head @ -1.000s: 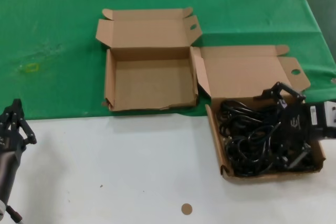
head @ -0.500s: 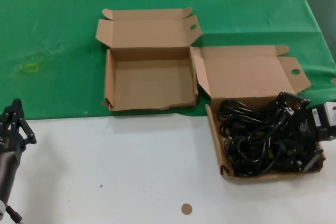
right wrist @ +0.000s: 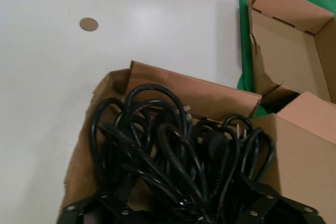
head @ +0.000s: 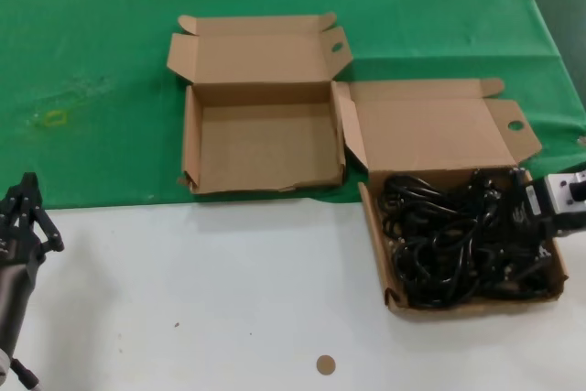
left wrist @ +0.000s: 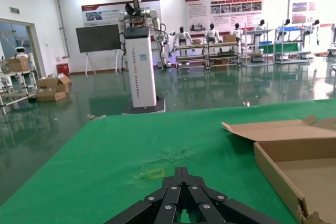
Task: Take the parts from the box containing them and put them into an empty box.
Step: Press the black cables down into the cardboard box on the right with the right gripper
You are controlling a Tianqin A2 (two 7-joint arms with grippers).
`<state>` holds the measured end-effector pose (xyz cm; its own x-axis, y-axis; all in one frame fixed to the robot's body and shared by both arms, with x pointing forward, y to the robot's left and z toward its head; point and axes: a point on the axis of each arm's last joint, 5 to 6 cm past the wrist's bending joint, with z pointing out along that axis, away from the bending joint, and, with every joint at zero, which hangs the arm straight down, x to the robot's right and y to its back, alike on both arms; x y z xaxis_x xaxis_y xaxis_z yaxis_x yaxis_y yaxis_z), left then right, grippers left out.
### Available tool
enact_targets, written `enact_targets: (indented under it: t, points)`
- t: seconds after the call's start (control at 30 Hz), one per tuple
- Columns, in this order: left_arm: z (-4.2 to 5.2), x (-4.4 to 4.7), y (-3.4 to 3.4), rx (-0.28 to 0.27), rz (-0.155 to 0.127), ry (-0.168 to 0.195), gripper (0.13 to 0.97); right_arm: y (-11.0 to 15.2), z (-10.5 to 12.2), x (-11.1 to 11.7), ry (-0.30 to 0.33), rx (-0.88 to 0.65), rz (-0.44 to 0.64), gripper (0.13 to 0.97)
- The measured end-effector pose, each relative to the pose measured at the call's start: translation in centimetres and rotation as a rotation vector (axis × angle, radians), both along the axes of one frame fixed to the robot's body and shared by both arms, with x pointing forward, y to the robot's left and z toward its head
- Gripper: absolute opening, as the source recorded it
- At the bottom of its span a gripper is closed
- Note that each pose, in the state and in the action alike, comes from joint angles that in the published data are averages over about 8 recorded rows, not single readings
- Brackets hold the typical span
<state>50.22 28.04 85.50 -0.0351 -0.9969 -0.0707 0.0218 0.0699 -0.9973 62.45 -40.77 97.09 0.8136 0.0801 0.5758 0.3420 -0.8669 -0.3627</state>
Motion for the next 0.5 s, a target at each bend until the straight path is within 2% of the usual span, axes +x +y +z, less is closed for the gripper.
enact_targets:
  t: [0.2, 0.23, 0.5]
  points:
    - [0.00, 0.00, 0.00, 0.000, 0.000, 0.000, 0.144, 0.10, 0.19, 0.65, 0.000, -0.010, -0.006, 0.666]
    - [0.00, 0.00, 0.00, 0.000, 0.000, 0.000, 0.144, 0.10, 0.21, 0.72, 0.001, -0.011, -0.007, 0.666]
    - [0.00, 0.00, 0.00, 0.000, 0.000, 0.000, 0.144, 0.06, 0.24, 1.04, 0.005, -0.009, -0.016, 0.442]
